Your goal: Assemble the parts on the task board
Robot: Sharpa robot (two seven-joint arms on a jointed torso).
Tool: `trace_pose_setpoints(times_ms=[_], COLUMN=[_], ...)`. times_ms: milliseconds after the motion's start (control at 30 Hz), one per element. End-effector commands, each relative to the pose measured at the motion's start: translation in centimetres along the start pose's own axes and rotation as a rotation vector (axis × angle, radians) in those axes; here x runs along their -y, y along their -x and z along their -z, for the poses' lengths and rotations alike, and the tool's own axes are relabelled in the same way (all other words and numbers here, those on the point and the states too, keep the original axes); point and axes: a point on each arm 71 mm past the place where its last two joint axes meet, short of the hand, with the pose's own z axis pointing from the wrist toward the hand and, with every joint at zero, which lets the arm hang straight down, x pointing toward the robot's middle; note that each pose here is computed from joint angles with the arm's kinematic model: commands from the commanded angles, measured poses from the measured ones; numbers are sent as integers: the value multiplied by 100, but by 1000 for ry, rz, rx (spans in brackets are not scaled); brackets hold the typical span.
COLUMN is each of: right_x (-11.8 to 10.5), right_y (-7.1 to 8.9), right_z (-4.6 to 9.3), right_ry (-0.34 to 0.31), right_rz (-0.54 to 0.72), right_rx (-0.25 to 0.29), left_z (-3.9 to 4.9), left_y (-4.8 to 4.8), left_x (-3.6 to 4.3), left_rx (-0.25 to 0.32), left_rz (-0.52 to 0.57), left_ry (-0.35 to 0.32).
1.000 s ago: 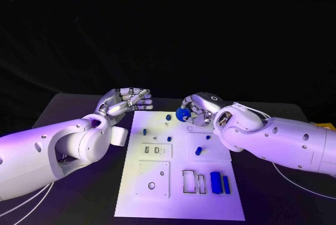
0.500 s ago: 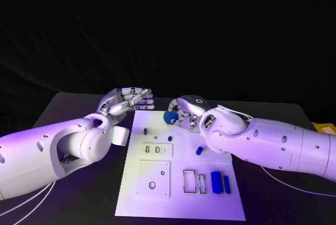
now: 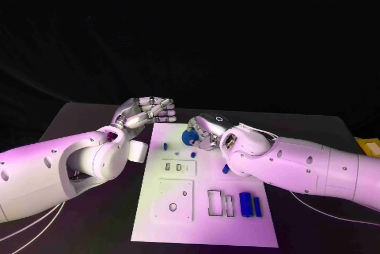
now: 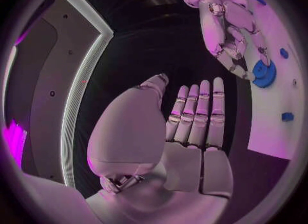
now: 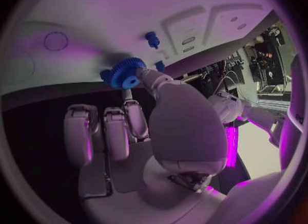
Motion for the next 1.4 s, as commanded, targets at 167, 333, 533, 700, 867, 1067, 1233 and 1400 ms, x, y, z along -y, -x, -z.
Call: trace_pose_setpoints(times_ms=[167, 333, 533, 700, 867, 1067, 1233, 1400], right_x=[3, 8, 33, 41, 25, 11, 26, 55], right_y=[-51, -63, -70, -71, -80, -94, -99, -105], right_z=[-7, -24, -55, -76, -92, -99, -87, -61], right_ry=[-2, -8, -20, -23, -19, -14, -18, -24], right_rz=[17, 16, 21, 20, 16, 11, 5, -5], right_rx=[-34, -37, -36, -31, -38, -56, -68, -87], left_z=[-5, -4, -4, -4, -6, -9, -10, -9], left_y=[-23, -29, -30, -30, -34, -32, -28, -22], left_x=[13, 13, 13, 13, 11, 10, 9, 8], left_rx=[-16, -18, -19, -20, -21, -21, -20, -19], left_rz=[9, 10, 11, 11, 12, 11, 11, 10], left_ry=[-9, -8, -7, -6, -6, -5, -5, -3])
